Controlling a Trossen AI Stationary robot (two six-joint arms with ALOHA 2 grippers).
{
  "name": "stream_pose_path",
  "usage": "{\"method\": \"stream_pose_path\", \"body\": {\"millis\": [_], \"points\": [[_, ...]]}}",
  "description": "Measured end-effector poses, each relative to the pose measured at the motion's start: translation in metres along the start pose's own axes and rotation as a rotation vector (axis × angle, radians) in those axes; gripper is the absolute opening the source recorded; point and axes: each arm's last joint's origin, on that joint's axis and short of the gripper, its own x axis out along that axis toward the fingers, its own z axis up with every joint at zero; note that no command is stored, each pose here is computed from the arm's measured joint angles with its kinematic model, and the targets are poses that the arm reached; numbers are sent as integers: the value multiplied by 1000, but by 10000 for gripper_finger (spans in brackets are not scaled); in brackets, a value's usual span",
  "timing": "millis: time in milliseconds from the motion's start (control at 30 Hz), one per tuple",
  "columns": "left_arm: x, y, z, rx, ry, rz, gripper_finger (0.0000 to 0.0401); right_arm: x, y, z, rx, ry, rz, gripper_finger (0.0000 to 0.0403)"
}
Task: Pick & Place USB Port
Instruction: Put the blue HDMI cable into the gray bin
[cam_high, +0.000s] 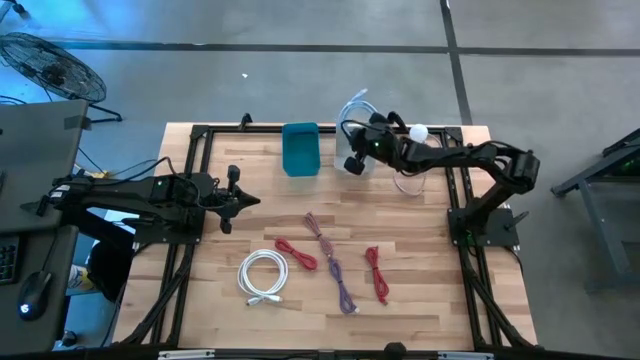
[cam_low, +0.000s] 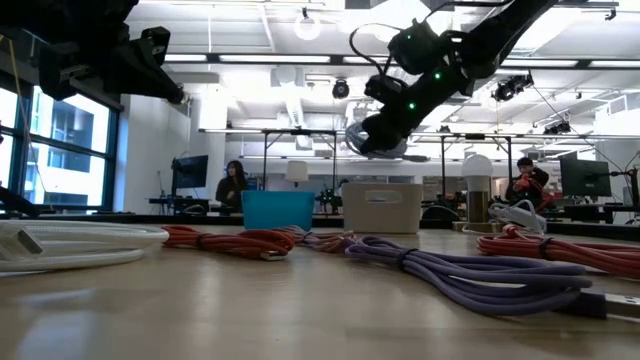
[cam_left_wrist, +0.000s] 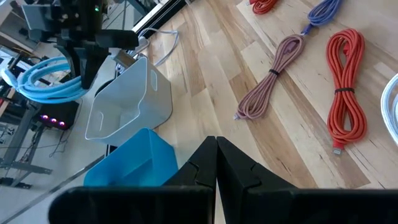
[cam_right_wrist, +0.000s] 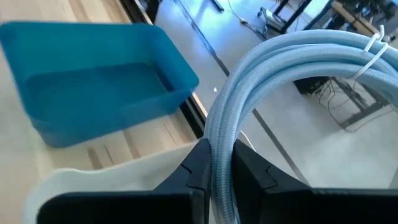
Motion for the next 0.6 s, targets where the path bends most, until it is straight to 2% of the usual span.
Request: {"method": "stream_pose_path", "body": {"millis": [600], "points": [[0,0,0,0,-1,1,1,4,-10,-7,36,26,43,30]]}}
